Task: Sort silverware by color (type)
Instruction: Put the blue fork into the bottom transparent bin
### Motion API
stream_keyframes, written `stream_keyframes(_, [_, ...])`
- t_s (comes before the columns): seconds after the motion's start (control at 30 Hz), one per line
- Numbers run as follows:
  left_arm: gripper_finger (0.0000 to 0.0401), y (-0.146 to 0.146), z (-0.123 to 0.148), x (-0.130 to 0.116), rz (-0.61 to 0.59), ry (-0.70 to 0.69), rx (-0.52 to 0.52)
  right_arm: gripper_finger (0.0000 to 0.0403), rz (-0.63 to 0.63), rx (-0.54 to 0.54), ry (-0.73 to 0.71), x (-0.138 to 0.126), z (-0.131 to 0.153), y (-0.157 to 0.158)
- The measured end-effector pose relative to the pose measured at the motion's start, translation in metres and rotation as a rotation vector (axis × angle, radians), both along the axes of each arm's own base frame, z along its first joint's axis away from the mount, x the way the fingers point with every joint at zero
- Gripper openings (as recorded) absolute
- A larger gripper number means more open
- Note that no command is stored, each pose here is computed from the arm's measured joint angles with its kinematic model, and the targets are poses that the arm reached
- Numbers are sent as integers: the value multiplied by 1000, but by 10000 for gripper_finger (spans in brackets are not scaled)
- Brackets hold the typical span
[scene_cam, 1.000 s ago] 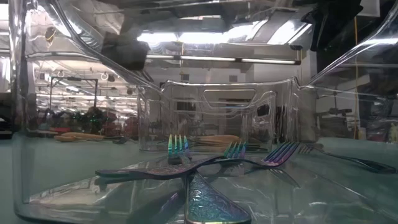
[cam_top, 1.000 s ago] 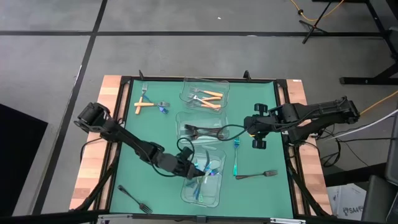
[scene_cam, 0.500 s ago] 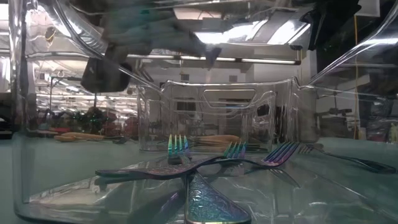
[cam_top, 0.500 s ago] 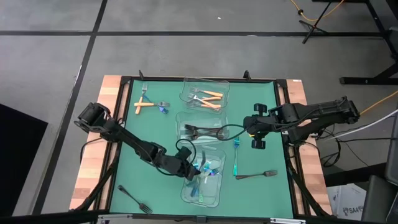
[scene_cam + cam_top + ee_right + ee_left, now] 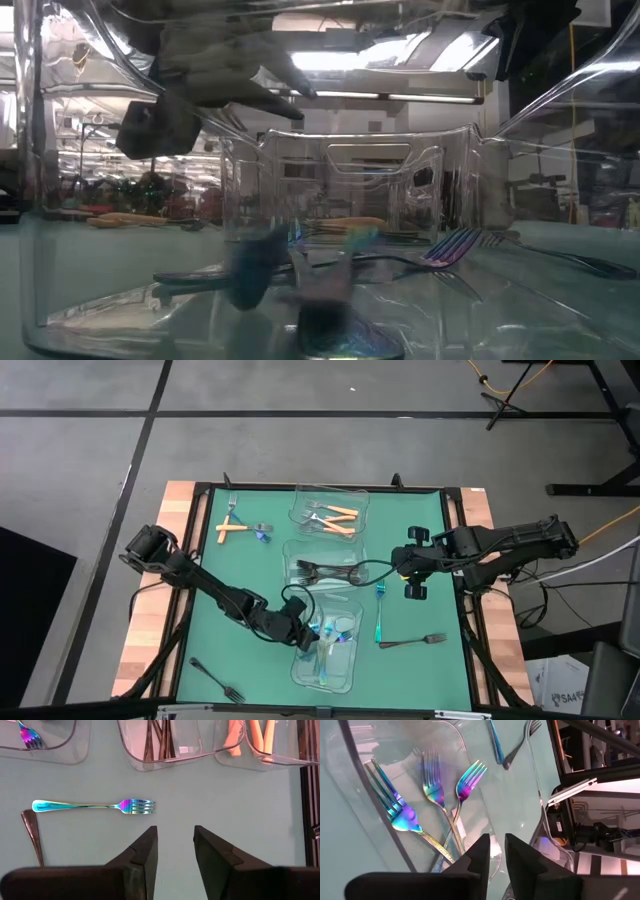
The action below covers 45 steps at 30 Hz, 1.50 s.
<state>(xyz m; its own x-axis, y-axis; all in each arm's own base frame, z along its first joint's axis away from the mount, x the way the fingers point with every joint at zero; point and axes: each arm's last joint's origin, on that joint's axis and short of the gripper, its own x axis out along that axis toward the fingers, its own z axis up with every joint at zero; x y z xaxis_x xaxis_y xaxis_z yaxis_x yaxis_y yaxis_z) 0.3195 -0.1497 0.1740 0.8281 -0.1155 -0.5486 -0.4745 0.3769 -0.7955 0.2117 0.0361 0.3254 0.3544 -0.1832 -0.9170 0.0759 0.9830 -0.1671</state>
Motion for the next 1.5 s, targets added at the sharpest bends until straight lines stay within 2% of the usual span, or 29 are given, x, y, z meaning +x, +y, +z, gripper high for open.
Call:
stream_keyframes(0.17, [55, 0, 0, 0, 0, 2, 1, 115, -30, 14, -6, 0, 0, 0])
stream_keyframes(0.4, [55, -2, 0, -1, -13, 0, 13, 115, -140, 82, -22, 0, 0, 1])
stream_keyframes(0.53, [55, -3, 0, -1, -46, -10, 58, 115, -232, 154, -28, 0, -1, 2])
stream_keyframes(0.7, [55, -8, 5, 0, -118, -87, 137, 115, -386, 219, -54, 0, -1, 2])
stream_keyframes(1.0, [55, -18, 24, -10, -246, -191, 351, 115, -584, 296, -181, 0, 2, 25])
stream_keyframes(1.2, [55, -15, 49, -19, -368, -278, 530, 115, -676, 277, -283, -1, -1, 48])
stream_keyframes(1.5, [55, -2, 80, -33, -449, -348, 746, 115, -796, 258, -237, 14, -33, 86])
